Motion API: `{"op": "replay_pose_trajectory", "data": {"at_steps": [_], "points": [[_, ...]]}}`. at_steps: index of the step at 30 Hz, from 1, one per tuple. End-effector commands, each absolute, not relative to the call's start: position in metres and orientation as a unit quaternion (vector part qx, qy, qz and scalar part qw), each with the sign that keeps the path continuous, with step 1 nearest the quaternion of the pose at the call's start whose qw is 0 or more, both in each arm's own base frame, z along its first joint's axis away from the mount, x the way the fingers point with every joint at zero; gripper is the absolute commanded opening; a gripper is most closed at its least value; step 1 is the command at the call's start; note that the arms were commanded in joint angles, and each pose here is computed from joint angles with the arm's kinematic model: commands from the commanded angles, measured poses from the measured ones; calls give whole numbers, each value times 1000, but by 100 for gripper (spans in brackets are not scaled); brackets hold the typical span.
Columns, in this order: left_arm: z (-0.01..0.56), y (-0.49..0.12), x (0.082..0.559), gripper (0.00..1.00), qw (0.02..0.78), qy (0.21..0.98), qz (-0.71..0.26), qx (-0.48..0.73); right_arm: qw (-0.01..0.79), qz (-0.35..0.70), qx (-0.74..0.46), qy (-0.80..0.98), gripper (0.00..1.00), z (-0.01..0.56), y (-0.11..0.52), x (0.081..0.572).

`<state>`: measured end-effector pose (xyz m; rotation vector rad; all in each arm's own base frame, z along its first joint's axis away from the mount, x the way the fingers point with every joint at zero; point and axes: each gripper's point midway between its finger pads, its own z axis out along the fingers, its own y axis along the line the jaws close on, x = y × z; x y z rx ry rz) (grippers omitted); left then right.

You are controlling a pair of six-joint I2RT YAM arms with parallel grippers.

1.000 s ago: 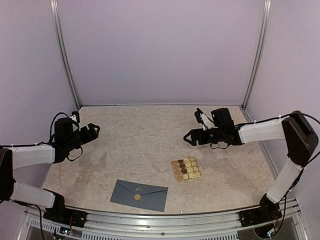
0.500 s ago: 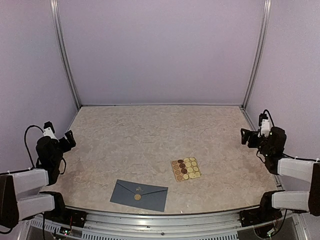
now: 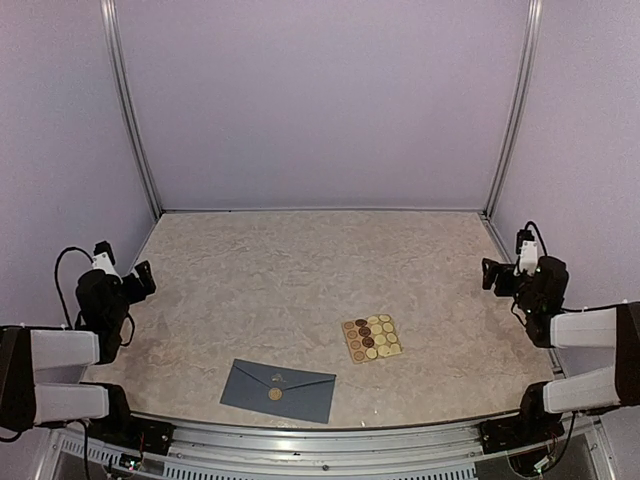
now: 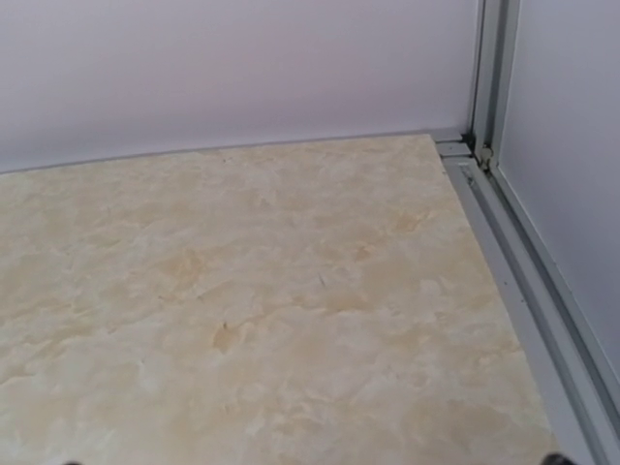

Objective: Place the letter into the envelope and seal it

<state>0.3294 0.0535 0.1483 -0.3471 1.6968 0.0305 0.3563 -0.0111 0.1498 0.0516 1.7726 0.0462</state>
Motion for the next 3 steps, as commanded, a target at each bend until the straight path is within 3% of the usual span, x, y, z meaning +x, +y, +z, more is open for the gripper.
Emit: {"op": "replay_pose_trajectory", "data": {"at_steps": [1,3], "points": [[167,55,335,99,670,728,15,-146,653,13,24,757,99,165,-16,363],[168,53,336,99,672,726,9,-146,653,12,29,756,99,166,-17,365]]}}
